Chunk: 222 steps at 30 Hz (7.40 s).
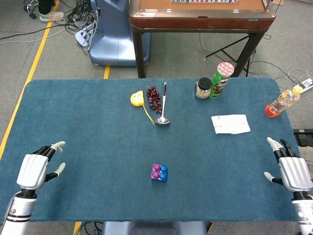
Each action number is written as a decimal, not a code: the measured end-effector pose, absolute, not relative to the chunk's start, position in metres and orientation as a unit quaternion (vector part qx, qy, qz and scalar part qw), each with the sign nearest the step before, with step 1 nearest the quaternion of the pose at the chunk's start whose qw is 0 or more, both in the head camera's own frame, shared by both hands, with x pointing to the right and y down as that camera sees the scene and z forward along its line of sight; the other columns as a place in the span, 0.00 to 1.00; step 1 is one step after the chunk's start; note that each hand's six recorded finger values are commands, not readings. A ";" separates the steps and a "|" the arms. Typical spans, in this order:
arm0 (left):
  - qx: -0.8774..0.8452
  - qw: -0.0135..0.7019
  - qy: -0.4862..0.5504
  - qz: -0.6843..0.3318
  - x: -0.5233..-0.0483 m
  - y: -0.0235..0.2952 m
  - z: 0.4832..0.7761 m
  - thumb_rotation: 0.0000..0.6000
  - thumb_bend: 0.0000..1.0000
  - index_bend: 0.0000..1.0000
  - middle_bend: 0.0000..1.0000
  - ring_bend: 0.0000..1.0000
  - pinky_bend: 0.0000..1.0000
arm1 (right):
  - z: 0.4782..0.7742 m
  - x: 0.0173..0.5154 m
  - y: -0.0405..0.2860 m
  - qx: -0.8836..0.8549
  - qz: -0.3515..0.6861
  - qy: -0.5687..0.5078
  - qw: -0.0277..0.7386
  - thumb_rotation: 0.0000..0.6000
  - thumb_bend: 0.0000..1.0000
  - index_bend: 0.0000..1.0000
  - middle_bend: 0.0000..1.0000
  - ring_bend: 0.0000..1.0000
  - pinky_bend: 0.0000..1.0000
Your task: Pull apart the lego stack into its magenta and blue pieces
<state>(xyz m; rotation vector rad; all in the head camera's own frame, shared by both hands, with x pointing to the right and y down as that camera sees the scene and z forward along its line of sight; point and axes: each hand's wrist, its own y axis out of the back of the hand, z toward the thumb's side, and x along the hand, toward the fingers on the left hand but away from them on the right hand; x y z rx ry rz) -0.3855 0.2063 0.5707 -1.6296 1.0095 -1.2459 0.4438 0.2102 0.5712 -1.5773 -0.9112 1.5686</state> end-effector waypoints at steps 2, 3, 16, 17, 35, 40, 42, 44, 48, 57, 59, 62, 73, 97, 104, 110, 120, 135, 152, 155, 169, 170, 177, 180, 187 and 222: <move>-0.654 0.419 0.397 -0.489 -0.378 0.205 0.569 1.00 0.23 0.30 0.46 0.44 0.67 | 0.571 0.443 0.208 -0.613 0.607 -0.352 0.363 1.00 0.00 0.04 0.18 0.18 0.41; -0.657 0.422 0.394 -0.484 -0.372 0.204 0.569 1.00 0.22 0.29 0.47 0.44 0.67 | 0.571 0.442 0.207 -0.614 0.606 -0.352 0.363 1.00 0.00 0.04 0.18 0.18 0.41; -0.707 0.428 0.358 -0.434 -0.311 0.195 0.568 1.00 0.06 0.29 0.77 0.67 0.91 | 0.572 0.444 0.202 -0.616 0.603 -0.357 0.360 1.00 0.00 0.05 0.20 0.19 0.41; -0.711 0.427 0.355 -0.431 -0.306 0.195 0.568 1.00 0.05 0.29 0.80 0.70 0.92 | 0.572 0.444 0.202 -0.616 0.603 -0.357 0.360 1.00 0.00 0.05 0.20 0.19 0.41; -0.795 0.388 0.261 -0.386 -0.209 0.188 0.592 1.00 0.02 0.18 1.00 0.89 1.00 | 0.569 0.448 0.205 -0.612 0.608 -0.360 0.356 1.00 0.00 0.07 0.20 0.19 0.41; -0.808 0.374 0.235 -0.390 -0.189 0.188 0.600 1.00 0.02 0.18 1.00 0.90 1.00 | 0.570 0.446 0.204 -0.613 0.608 -0.355 0.357 1.00 0.00 0.07 0.21 0.19 0.41; -0.816 0.364 0.227 -0.387 -0.180 0.187 0.604 1.00 0.01 0.19 1.00 0.90 1.00 | 0.571 0.445 0.203 -0.614 0.608 -0.353 0.357 1.00 0.00 0.07 0.21 0.19 0.41; -0.822 0.358 0.220 -0.384 -0.171 0.186 0.608 1.00 0.01 0.19 1.00 0.90 1.00 | 0.572 0.444 0.203 -0.615 0.608 -0.352 0.357 1.00 0.00 0.07 0.21 0.19 0.41; -0.828 0.355 0.210 -0.379 -0.156 0.183 0.616 1.00 0.01 0.20 1.00 0.91 1.00 | 0.573 0.443 0.202 -0.616 0.609 -0.351 0.357 1.00 0.00 0.08 0.21 0.19 0.41; -0.830 0.358 0.190 -0.383 -0.139 0.184 0.632 1.00 0.01 0.21 1.00 0.91 1.00 | 0.566 0.445 0.200 -0.610 0.610 -0.354 0.361 1.00 0.00 0.09 0.21 0.19 0.41; -0.831 0.357 0.183 -0.386 -0.138 0.185 0.634 1.00 0.01 0.22 1.00 0.91 1.00 | 0.565 0.445 0.200 -0.610 0.610 -0.353 0.362 1.00 0.00 0.09 0.21 0.19 0.41; -0.831 0.355 0.175 -0.390 -0.137 0.186 0.636 1.00 0.01 0.26 1.00 0.92 1.00 | 0.565 0.445 0.199 -0.609 0.611 -0.353 0.362 1.00 0.00 0.09 0.21 0.19 0.41; -0.838 0.349 0.145 -0.393 -0.120 0.193 0.641 1.00 0.01 0.28 1.00 0.94 1.00 | 0.567 0.442 0.198 -0.613 0.609 -0.349 0.363 1.00 0.00 0.09 0.21 0.19 0.41; -0.840 0.360 0.120 -0.389 -0.077 0.199 0.657 1.00 0.01 0.23 1.00 0.97 1.00 | 0.572 0.448 0.201 -0.614 0.612 -0.352 0.353 1.00 0.00 0.10 0.21 0.19 0.41; -0.835 0.367 0.112 -0.394 -0.072 0.198 0.662 1.00 0.01 0.24 1.00 0.97 1.00 | 0.572 0.450 0.203 -0.614 0.613 -0.352 0.351 1.00 0.00 0.10 0.21 0.19 0.41; -0.830 0.371 0.109 -0.402 -0.071 0.197 0.666 1.00 0.01 0.24 1.00 0.97 1.00 | 0.574 0.450 0.203 -0.615 0.614 -0.351 0.349 1.00 0.00 0.10 0.21 0.19 0.41; -0.822 0.374 0.103 -0.417 -0.071 0.196 0.674 1.00 0.01 0.27 1.00 0.97 1.00 | 0.576 0.450 0.205 -0.616 0.615 -0.351 0.347 1.00 0.00 0.10 0.21 0.19 0.41; -0.819 0.376 0.092 -0.423 -0.067 0.198 0.677 1.00 0.01 0.31 1.00 0.97 1.00 | 0.578 0.453 0.207 -0.616 0.616 -0.351 0.343 1.00 0.00 0.11 0.21 0.19 0.41; -0.813 0.385 0.088 -0.428 -0.067 0.199 0.681 1.00 0.01 0.38 1.00 0.97 1.00 | 0.582 0.455 0.209 -0.618 0.617 -0.352 0.338 1.00 0.00 0.11 0.21 0.19 0.41; -0.813 0.383 0.091 -0.428 -0.067 0.199 0.681 1.00 0.01 0.39 1.00 0.97 1.00 | 0.582 0.455 0.209 -0.618 0.617 -0.352 0.337 1.00 0.00 0.11 0.21 0.19 0.41; -0.812 0.383 0.087 -0.432 -0.069 0.201 0.685 1.00 0.01 0.43 1.00 0.97 1.00 | 0.584 0.454 0.209 -0.620 0.616 -0.351 0.336 1.00 0.00 0.11 0.20 0.19 0.41; -0.812 0.383 0.088 -0.432 -0.069 0.201 0.685 1.00 0.01 0.43 1.00 0.97 1.00 | 0.584 0.454 0.209 -0.620 0.616 -0.351 0.336 1.00 0.00 0.11 0.20 0.19 0.41; -0.814 0.383 0.089 -0.428 -0.067 0.201 0.684 1.00 0.01 0.51 1.00 0.97 1.00 | 0.585 0.453 0.208 -0.621 0.615 -0.351 0.336 1.00 0.00 0.11 0.21 0.19 0.41; -0.815 0.383 0.091 -0.425 -0.067 0.201 0.683 1.00 0.01 0.54 1.00 0.97 1.00 | 0.585 0.453 0.208 -0.621 0.615 -0.351 0.336 1.00 0.00 0.11 0.21 0.19 0.41; -0.815 0.383 0.097 -0.424 -0.069 0.200 0.682 1.00 0.01 0.55 1.00 0.97 1.00 | 0.585 0.453 0.208 -0.622 0.614 -0.352 0.335 1.00 0.00 0.11 0.21 0.19 0.41; -0.791 0.397 0.166 -0.435 -0.104 0.175 0.654 1.00 0.01 0.57 1.00 0.97 1.00 | 0.593 0.391 0.178 -0.671 0.558 -0.345 0.345 1.00 0.00 0.14 0.34 0.29 0.49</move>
